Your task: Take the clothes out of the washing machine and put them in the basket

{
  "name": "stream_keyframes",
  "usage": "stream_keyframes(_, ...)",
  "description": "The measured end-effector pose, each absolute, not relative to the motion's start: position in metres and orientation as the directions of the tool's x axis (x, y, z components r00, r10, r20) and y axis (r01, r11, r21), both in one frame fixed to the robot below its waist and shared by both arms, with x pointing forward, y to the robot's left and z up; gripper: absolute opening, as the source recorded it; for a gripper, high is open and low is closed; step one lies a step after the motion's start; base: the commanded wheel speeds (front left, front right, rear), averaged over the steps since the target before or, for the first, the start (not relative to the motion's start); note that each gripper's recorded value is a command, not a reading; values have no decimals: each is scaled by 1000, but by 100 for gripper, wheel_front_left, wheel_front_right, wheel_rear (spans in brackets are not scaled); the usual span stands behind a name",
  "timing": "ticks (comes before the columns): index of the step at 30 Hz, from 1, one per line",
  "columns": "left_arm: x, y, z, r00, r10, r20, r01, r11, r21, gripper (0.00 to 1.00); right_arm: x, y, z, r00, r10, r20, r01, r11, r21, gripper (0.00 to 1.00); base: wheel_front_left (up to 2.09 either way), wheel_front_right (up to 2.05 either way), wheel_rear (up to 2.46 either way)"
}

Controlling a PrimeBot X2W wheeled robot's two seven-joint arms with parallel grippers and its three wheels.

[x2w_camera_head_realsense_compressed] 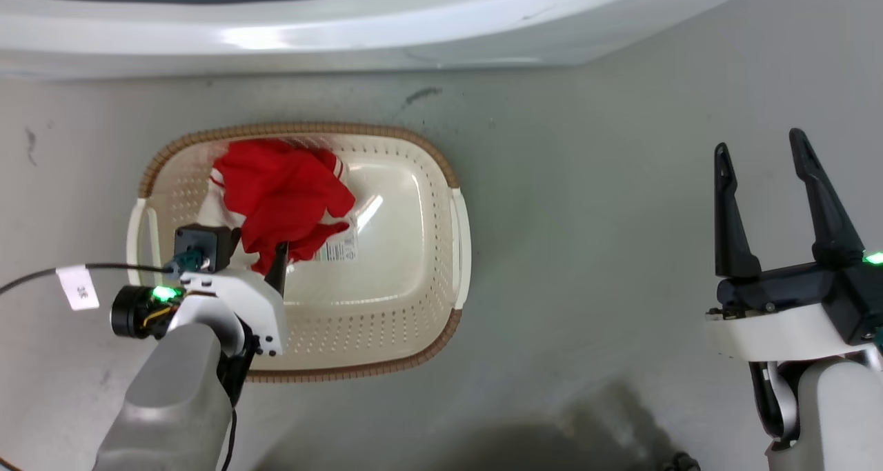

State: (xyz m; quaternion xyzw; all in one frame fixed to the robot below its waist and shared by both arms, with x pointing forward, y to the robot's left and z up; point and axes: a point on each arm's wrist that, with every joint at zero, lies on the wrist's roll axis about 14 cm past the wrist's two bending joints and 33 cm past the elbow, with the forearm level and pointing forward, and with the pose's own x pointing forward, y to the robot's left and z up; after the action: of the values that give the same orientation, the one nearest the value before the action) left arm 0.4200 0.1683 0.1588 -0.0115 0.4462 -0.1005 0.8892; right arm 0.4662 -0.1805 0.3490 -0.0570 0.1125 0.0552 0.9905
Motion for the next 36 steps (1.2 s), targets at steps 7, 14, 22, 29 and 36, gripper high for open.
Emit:
stream_keyframes(7,431,167,207,689,-189,-700,143,982,-125,100,463,-178,386,982,100,-160,-115,989,-92,100,0,0,0)
stream_keyframes(14,441,150,288,831,-227,-508,153,971,-184,100,444,-177,431,992,97,-80,-103,992,-79,100,0,0,0)
stream_keyframes(22,448,157,363,931,-206,-303,152,969,-194,100,424,-174,456,994,103,-36,-105,992,-64,100,0,0,0)
stream_keyframes(29,446,160,411,966,-197,-167,168,971,-171,100,411,-179,477,996,84,12,-83,995,-52,100,0,0,0)
stream_keyframes(36,469,153,432,966,-243,-88,230,964,-136,100,409,-190,472,999,51,-1,-51,998,-36,100,0,0,0)
